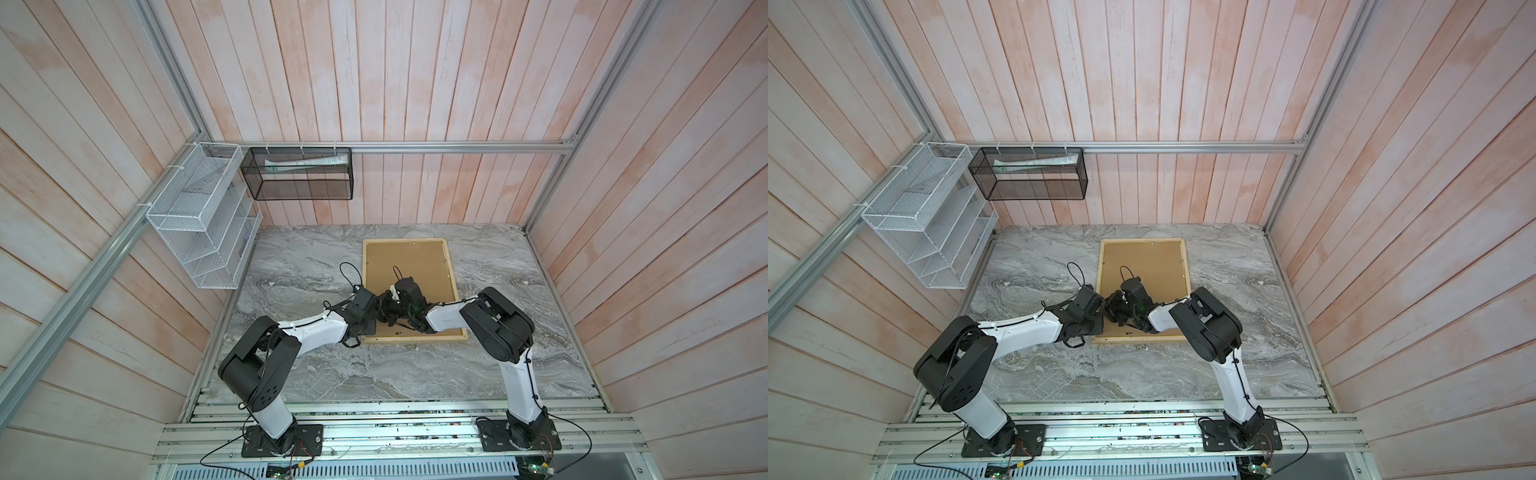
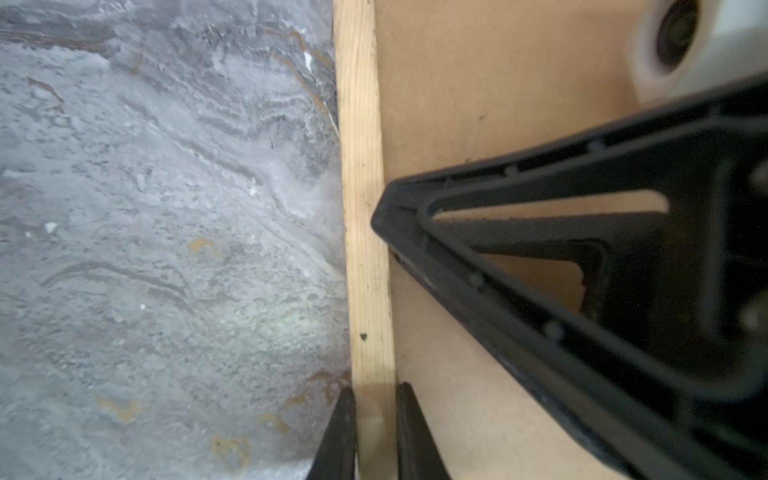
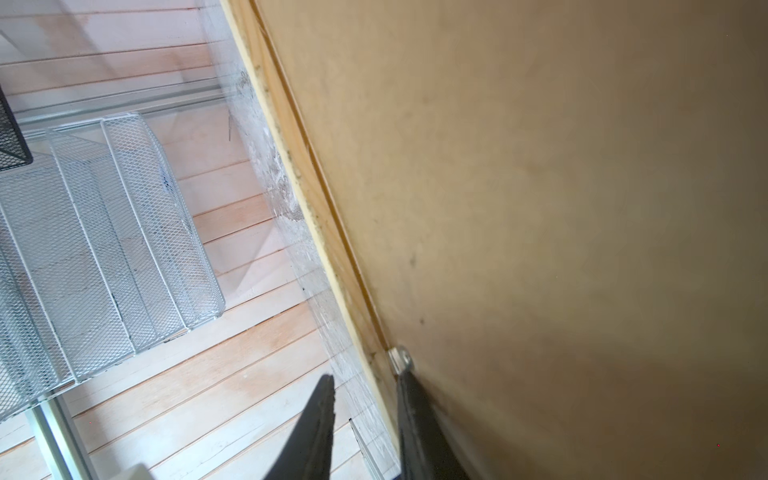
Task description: Put the photo into the frame
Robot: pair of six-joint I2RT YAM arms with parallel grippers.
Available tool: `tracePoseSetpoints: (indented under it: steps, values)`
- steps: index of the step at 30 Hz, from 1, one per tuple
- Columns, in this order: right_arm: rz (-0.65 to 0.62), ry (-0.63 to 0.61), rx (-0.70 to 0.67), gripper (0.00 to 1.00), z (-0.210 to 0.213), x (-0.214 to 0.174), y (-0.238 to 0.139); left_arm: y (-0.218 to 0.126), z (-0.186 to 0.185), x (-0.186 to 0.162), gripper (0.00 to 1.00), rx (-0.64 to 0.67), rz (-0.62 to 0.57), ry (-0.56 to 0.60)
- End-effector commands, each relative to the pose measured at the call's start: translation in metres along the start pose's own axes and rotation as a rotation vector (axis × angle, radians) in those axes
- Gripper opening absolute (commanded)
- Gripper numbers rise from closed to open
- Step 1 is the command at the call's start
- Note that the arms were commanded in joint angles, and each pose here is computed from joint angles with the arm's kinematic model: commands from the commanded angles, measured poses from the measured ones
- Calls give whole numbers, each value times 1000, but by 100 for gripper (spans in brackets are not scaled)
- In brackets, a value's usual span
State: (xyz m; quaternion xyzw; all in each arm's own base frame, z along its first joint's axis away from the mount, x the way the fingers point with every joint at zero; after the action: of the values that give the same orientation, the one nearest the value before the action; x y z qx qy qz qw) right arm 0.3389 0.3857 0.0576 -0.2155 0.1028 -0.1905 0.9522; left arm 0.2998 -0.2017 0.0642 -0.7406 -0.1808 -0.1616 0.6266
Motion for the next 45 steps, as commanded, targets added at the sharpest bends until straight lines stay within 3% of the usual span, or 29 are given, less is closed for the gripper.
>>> tracePoseSetpoints:
  steps: [1, 7, 14, 17, 20, 23, 26, 29, 32, 39, 45]
  values:
    - [25, 5, -142, 29, -51, -10, 16, 12, -10, -40, 3, -72, 162, 61]
    - [37, -263, -1, 30, 21, -1, -10, 17, 3, -17, 3, -66, 109, 44]
    - [-81, -490, 27, 34, 82, 27, -70, 24, 6, 14, 3, -31, 55, 123]
    - [-146, -611, -65, 38, 94, 58, -96, 25, 7, 29, 5, -9, 29, 138]
    - [-194, -696, -228, 39, 90, 102, -122, 18, 2, 44, 23, -4, 0, 143]
    - [-254, -750, -409, 39, 80, 149, -151, 8, -3, 56, 30, -8, -21, 124]
    - [-364, -753, -617, 40, 59, 196, -186, -7, -1, 63, 33, 13, -37, 59]
    - [-460, -734, -738, 40, 38, 237, -213, -22, 0, 62, 36, 11, -53, -32]
    - [-472, -690, -822, 40, 15, 274, -228, -31, -10, 49, 37, -70, -63, -137]
    - [-391, -657, -978, 36, -9, 331, -218, -33, -34, 1, 41, -172, -43, -315]
    - [-363, -652, -969, 34, -20, 346, -204, -35, -44, -27, 41, -183, -35, -360]
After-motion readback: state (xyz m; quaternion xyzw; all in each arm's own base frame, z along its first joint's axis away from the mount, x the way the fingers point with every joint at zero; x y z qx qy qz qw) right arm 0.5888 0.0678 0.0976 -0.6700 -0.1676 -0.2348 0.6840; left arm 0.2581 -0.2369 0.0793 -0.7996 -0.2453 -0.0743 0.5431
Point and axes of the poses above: each gripper's point midway between its finger pads, its own y axis out along the fingers, its own z axis along the line the jaws close on, x = y × z, the point moved 4 cm from there along -y, back along the fingers, and after that the axes turned 4 degrees about -y, right-handed, at the moved point
